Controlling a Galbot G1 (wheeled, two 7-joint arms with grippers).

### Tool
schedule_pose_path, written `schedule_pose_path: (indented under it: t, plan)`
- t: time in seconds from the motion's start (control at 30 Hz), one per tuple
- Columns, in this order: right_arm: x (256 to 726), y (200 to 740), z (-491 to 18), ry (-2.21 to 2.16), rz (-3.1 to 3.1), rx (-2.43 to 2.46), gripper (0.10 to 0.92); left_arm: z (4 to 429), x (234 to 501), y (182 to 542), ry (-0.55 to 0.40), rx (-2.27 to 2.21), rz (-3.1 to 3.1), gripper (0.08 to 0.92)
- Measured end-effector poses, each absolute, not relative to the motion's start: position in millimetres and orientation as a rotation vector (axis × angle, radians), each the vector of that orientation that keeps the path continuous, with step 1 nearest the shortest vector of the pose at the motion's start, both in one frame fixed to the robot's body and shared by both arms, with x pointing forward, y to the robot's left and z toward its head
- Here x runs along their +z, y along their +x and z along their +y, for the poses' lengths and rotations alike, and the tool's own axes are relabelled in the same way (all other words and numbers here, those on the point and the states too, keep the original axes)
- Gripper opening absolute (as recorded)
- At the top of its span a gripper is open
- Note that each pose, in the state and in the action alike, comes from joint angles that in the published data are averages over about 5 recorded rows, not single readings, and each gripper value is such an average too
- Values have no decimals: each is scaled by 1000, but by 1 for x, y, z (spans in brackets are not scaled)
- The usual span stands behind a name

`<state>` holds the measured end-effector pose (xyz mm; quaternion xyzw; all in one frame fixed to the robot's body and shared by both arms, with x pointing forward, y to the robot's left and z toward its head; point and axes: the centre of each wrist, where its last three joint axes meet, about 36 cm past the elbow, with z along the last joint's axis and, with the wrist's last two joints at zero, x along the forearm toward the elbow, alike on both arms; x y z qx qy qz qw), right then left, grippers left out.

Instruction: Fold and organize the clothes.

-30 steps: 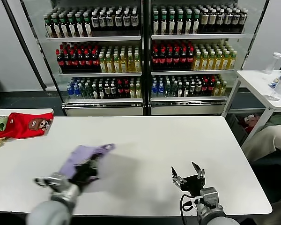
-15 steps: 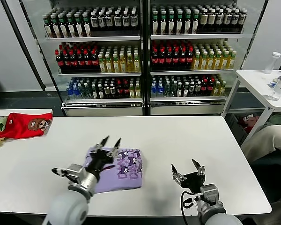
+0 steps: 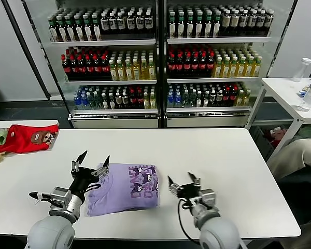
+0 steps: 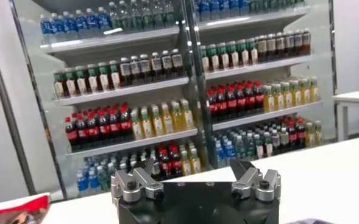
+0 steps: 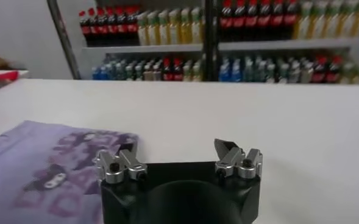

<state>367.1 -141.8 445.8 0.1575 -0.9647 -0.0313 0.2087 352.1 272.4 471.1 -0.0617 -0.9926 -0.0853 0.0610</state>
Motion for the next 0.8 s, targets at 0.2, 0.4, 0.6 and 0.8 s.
schedule_pose_path:
  t: [0.2,0.4,0.6,0.8]
  plan:
    - [432,386,-109,497,-2603,-189,822,277,464,348,-155,-274,-3001,823]
    - [422,396,-88,506,-2539,-252,734,278,461,347,-138,-278,-3007,823]
    - [418,404,-79,497,-2497,-299,562,283,459,347,-101,-294,-3007,823]
    - [416,413,-73,497,-2471,-341,389,283,459,346,-90,-300,-3008,823]
